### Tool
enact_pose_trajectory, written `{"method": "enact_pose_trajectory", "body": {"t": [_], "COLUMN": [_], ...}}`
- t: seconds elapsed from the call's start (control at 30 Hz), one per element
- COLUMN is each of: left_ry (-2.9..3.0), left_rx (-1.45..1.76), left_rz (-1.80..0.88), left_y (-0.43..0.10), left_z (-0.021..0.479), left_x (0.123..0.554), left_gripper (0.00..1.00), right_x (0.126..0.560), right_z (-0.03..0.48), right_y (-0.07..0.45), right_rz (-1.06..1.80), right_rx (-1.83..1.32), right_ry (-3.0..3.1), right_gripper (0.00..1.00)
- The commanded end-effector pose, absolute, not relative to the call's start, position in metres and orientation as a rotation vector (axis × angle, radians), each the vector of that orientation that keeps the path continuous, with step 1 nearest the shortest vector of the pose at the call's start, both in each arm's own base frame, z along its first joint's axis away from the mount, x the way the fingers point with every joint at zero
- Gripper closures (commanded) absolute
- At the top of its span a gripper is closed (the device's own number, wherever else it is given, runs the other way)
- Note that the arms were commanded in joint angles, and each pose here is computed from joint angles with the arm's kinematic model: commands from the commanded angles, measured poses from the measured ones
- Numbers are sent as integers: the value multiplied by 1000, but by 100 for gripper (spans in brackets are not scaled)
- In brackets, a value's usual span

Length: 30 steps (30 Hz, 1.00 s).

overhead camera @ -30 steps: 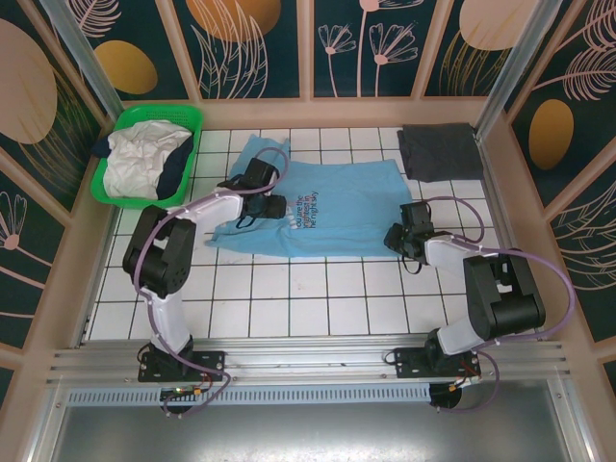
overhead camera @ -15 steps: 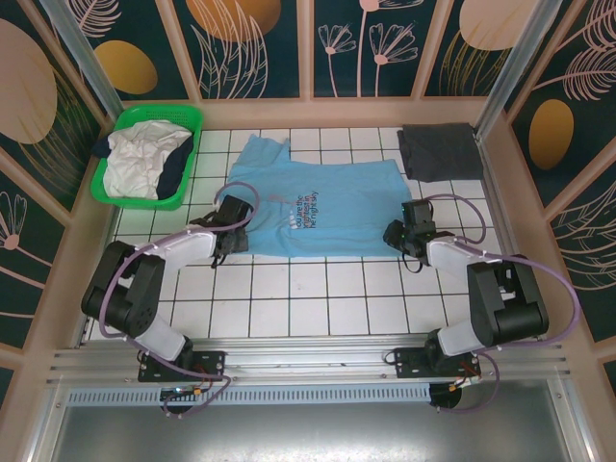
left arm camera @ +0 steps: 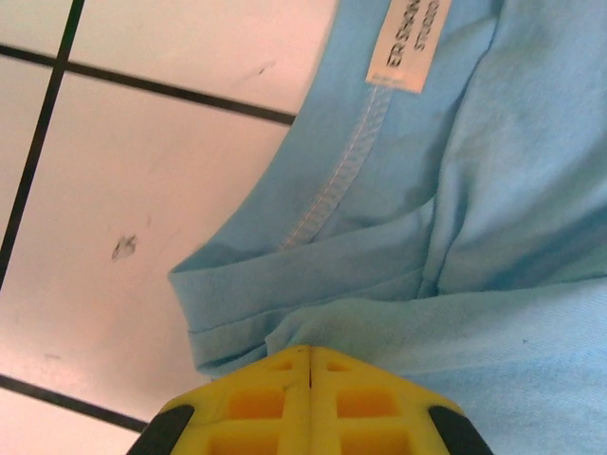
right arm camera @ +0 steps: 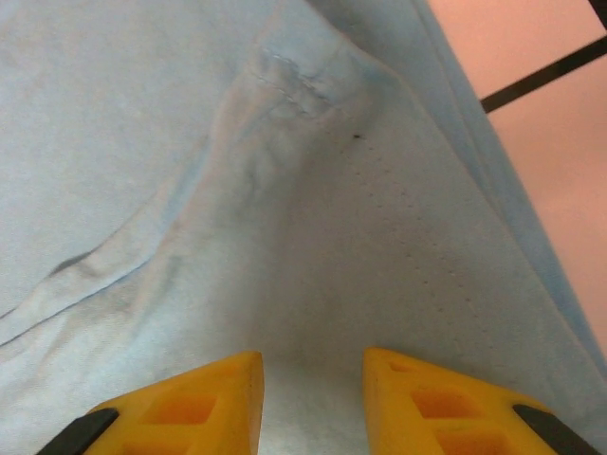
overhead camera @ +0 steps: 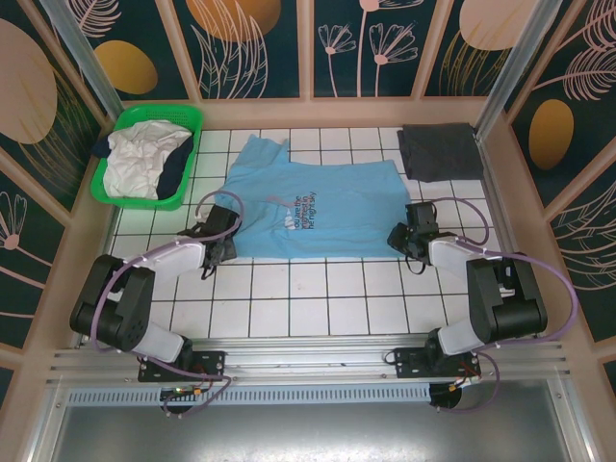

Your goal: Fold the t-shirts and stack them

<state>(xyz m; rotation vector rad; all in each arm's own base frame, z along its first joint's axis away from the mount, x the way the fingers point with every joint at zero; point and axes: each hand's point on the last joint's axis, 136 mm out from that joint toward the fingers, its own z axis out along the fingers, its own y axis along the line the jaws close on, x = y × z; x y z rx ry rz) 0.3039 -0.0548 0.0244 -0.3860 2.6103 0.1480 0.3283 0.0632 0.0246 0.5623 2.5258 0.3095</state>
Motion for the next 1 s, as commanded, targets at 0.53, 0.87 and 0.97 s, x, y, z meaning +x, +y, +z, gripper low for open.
{"method": "enact_pose_trajectory", "body": {"t": [0.53, 0.87, 0.97], "left_ry": [2538, 2602, 2581], "left_rx": [-473, -478, -521], "left_rz": [132, 164, 148], "left_y": [-49, -41, -34], "left_z": [37, 13, 16], "left_x": [318, 312, 304], "left_gripper": [45, 79, 84], "right_x": [310, 309, 307], "right_z": [11, 12, 11], "right_y": [45, 38, 32], "right_rz": [241, 230, 217], "right_rx": [636, 647, 666], "right_ry": [2562, 2561, 2563], "right_gripper": [66, 66, 66]}}
